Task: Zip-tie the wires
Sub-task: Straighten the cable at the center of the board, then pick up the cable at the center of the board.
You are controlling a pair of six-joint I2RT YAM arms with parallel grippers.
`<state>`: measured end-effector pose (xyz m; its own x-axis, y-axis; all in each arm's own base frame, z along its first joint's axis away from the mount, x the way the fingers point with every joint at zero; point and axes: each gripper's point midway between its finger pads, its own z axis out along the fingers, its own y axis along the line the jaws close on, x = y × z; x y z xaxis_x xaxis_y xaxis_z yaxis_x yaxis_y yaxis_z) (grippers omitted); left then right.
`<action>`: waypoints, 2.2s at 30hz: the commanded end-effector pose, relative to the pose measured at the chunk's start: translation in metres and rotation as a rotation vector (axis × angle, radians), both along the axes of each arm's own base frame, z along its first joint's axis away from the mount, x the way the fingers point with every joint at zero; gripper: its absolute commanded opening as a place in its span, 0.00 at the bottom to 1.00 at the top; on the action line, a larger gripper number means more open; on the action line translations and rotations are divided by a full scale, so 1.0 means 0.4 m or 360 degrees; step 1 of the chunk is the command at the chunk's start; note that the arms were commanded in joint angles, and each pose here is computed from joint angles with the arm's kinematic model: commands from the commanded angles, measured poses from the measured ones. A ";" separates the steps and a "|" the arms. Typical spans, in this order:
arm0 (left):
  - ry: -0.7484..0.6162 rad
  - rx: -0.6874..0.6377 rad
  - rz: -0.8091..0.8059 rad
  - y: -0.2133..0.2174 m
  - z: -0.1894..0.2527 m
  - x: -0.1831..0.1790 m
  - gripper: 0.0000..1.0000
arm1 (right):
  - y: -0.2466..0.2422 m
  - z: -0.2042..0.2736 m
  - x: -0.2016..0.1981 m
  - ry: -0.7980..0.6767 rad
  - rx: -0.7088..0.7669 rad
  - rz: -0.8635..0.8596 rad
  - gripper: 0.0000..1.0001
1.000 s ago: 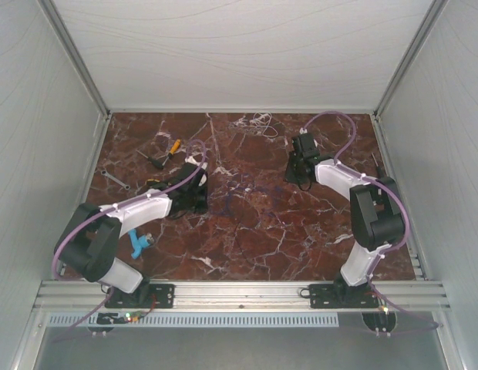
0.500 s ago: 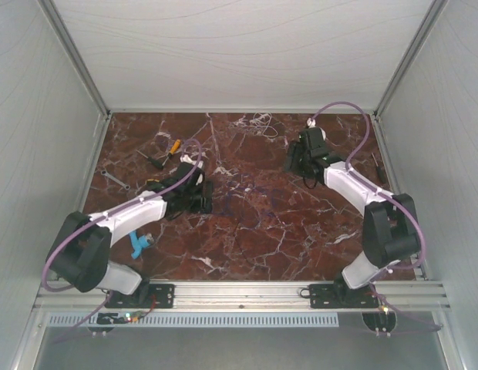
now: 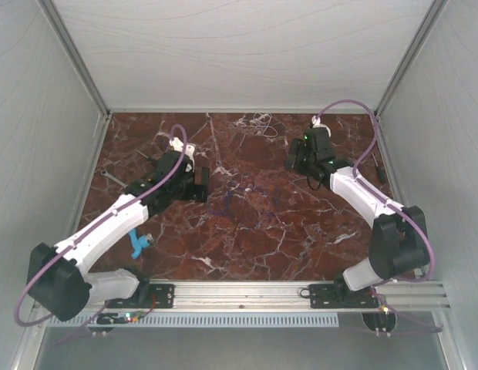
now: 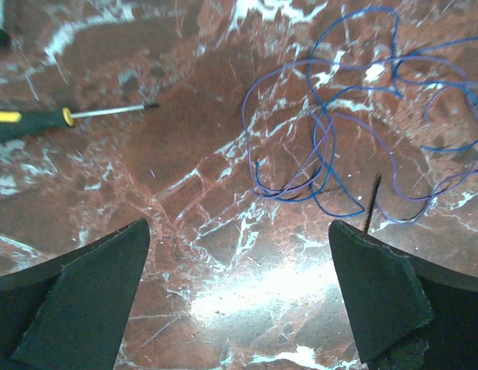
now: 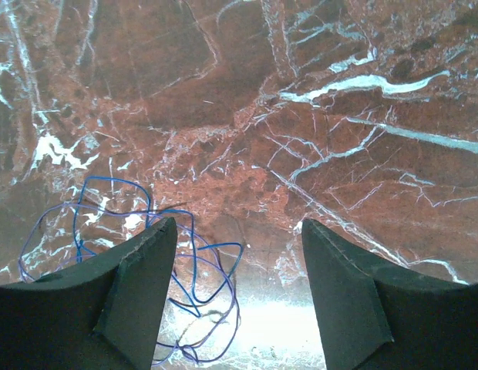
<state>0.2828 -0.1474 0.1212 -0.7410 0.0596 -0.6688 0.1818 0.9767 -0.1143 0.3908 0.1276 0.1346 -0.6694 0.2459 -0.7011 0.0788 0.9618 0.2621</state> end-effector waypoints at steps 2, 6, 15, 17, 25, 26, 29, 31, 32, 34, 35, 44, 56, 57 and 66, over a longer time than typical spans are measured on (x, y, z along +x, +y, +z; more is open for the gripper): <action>-0.0259 0.0107 -0.0121 0.020 0.116 0.027 0.99 | 0.027 0.075 0.014 -0.0182 0.0049 0.0086 0.63; -0.0385 0.0170 -0.0142 0.043 0.133 0.032 0.98 | 0.044 0.091 0.026 -0.0186 0.0055 0.0130 0.63; -0.0523 0.0198 -0.0160 0.066 0.110 0.019 0.98 | 0.091 0.130 0.134 -0.0262 0.0122 0.0111 0.63; -0.0515 0.0196 -0.0161 0.069 0.098 0.013 0.98 | 0.099 0.123 0.177 -0.0276 0.0100 0.0101 0.63; -0.0488 0.0189 -0.0176 0.065 0.084 0.010 0.97 | 0.132 0.047 0.361 -0.0217 -0.0014 0.0044 0.61; -0.0487 0.0186 -0.0179 0.064 0.084 0.010 0.97 | 0.133 0.036 0.380 -0.0199 -0.0016 0.0019 0.61; -0.0481 0.0178 -0.0186 0.061 0.082 0.009 0.97 | 0.141 0.002 0.435 -0.0167 0.0046 -0.0056 0.61; -0.0475 0.0174 -0.0192 0.059 0.078 0.008 0.97 | 0.145 -0.040 0.457 -0.0109 0.0171 -0.0110 0.61; -0.0468 0.0170 -0.0194 0.058 0.076 0.008 0.97 | 0.146 -0.052 0.465 -0.0087 0.0261 -0.0137 0.61; -0.0452 0.0155 -0.0202 0.053 0.072 0.008 0.97 | 0.145 -0.078 0.479 -0.0054 0.0439 -0.0191 0.61; -0.0439 0.0148 -0.0209 0.050 0.068 0.008 0.97 | 0.141 -0.089 0.486 -0.0041 0.0507 -0.0226 0.61; -0.0422 0.0120 -0.0209 0.048 0.060 0.012 0.97 | 0.112 -0.200 0.543 0.0088 0.0946 -0.0413 0.59; -0.0403 0.0122 -0.0205 0.052 0.050 0.013 0.97 | 0.140 -0.284 0.595 0.0167 0.1132 -0.0482 0.50; -0.0406 0.0122 -0.0203 0.053 0.051 0.014 0.97 | 0.144 -0.288 0.599 0.0166 0.1136 -0.0483 0.48; -0.0397 0.0119 -0.0196 0.054 0.047 0.017 0.97 | 0.130 -0.278 0.629 0.0093 0.1090 -0.0440 0.00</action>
